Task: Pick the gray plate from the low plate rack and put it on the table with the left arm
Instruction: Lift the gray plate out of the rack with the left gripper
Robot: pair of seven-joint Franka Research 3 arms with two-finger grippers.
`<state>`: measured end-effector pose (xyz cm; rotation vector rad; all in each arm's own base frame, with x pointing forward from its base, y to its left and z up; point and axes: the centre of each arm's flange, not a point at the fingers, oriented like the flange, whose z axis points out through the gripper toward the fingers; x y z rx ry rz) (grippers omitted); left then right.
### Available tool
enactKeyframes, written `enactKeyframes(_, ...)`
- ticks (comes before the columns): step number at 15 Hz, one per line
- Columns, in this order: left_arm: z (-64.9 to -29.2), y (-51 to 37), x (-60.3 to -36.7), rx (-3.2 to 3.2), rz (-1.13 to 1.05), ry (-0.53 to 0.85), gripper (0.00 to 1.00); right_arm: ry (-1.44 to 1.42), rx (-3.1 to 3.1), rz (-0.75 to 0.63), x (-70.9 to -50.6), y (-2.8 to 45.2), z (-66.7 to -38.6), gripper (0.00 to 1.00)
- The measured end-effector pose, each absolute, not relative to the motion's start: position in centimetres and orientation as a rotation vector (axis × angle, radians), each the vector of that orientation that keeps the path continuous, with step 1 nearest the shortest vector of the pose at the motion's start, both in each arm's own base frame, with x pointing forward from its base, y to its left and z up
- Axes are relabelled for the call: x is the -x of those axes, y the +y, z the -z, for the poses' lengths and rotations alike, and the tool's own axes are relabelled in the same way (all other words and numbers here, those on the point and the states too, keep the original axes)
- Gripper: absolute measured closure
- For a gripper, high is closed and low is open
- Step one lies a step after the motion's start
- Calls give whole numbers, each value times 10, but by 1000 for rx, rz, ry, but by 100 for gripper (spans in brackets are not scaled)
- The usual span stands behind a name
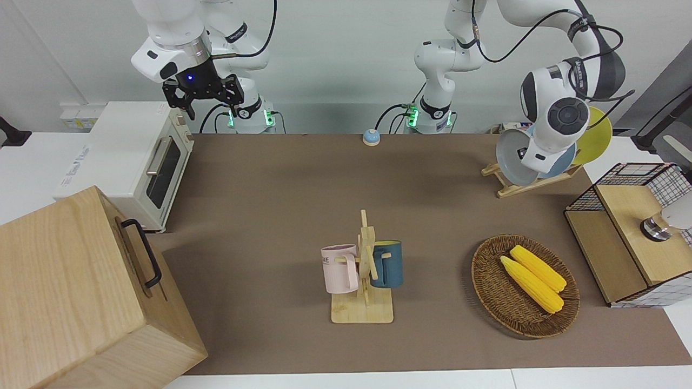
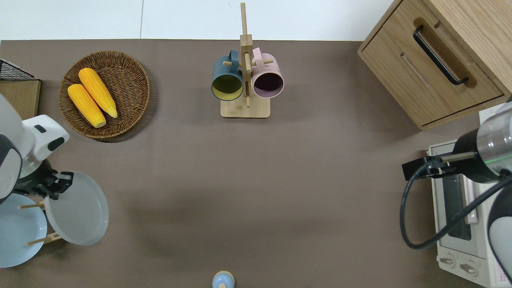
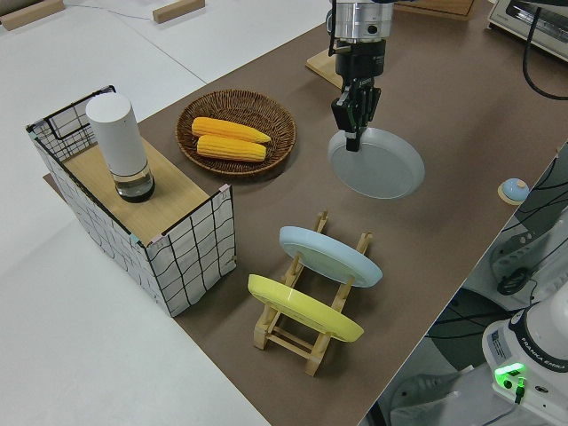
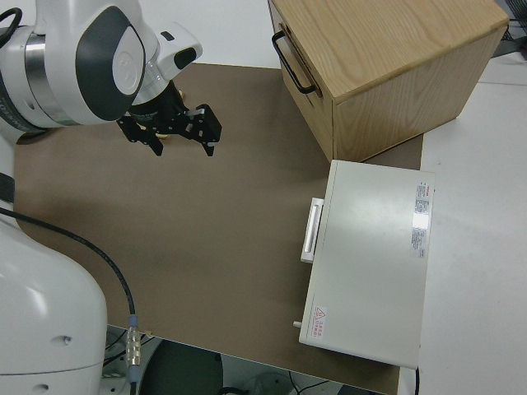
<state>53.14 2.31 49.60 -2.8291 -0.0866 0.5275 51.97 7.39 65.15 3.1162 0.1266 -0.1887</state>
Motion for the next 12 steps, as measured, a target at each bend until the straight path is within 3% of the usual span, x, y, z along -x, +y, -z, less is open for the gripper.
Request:
enactKeyframes(6, -479, -34, -531, 3054, -571, -61, 87, 127, -3116, 189, -520, 74, -652, 1)
enactKeyframes(12, -418, -59, -521, 3154, -473, -55, 87, 127, -3116, 189, -520, 74, -652, 1)
